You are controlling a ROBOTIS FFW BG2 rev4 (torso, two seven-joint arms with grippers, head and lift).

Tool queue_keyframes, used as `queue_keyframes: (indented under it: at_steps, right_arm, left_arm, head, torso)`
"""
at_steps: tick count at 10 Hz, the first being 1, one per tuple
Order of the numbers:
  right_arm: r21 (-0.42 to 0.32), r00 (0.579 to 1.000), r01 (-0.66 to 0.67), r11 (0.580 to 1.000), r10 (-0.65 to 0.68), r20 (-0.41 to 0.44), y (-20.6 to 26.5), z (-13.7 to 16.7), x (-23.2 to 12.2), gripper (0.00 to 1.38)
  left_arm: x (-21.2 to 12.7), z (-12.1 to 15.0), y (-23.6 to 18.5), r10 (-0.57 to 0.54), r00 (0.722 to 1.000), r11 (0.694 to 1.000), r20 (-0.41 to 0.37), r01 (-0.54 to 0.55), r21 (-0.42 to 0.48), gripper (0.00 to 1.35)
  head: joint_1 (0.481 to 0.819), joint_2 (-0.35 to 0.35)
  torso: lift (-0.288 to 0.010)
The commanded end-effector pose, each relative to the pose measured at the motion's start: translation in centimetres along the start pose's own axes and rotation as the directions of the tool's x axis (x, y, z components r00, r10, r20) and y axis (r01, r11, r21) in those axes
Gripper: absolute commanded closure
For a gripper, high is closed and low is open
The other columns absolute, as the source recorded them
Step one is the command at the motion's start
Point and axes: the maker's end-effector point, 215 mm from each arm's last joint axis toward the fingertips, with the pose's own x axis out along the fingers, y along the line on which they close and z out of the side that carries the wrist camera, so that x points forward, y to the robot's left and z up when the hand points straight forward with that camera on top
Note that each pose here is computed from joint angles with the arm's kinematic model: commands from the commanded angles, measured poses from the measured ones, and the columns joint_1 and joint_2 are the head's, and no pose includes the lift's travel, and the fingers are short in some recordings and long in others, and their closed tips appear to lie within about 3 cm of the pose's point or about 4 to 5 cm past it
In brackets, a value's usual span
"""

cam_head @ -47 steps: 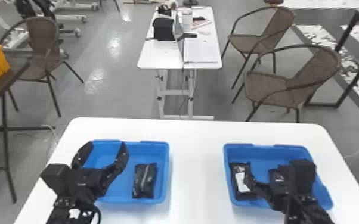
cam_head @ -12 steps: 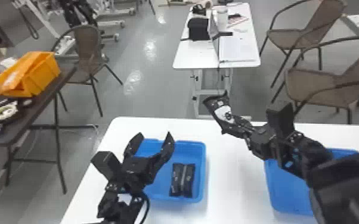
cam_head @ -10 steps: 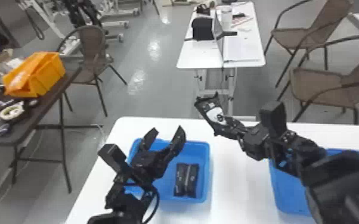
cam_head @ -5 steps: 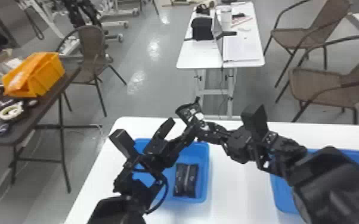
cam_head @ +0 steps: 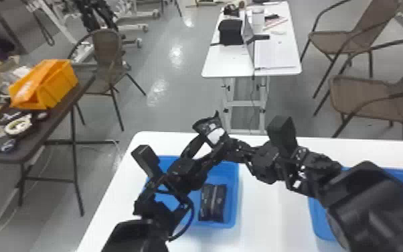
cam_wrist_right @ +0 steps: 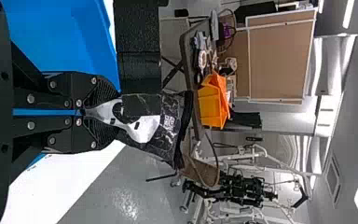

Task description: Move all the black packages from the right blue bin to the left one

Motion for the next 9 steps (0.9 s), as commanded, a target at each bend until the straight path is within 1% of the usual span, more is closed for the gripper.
queue_keyframes:
  at_steps: [1,2,5,7,9]
  right_arm:
    - [0.011,1.000,-0.001,1.000,0.002,-0.002,0.1,-0.3,0.0,1.21]
    - [0.013,1.000,0.000,1.000,0.000,-0.002,0.0,-0.3,0.0,1.21]
    - [0.019,1.000,-0.001,1.000,0.001,-0.006,0.1,-0.6,0.0,1.21]
    - [0.024,1.000,-0.002,1.000,0.002,-0.003,0.1,-0.7,0.0,1.20]
    - [0.022,1.000,0.000,1.000,0.000,0.010,0.1,-0.6,-0.1,0.77]
  left_arm:
    - [0.2,-0.4,-0.2,0.008,1.000,1.000,-0.020,-0.008,0.020,0.85]
    - [0.1,-0.6,0.3,0.033,0.999,0.999,-0.024,-0.032,0.018,1.22]
    - [-0.5,0.4,1.0,0.080,0.996,0.997,0.032,-0.080,0.010,1.21]
    - [-1.0,1.3,1.5,0.120,0.990,0.992,0.078,-0.122,0.028,1.21]
    - [-1.5,1.7,2.0,0.143,0.985,0.988,0.097,-0.147,0.037,1.21]
  head:
    - [0.695,0.216]
    - [0.695,0.214]
    - [0.695,0.221]
    - [0.695,0.229]
    - [0.695,0.238]
  torso:
    - [0.000]
    - [0.000]
    - [0.000]
    - [0.000]
    - [0.000]
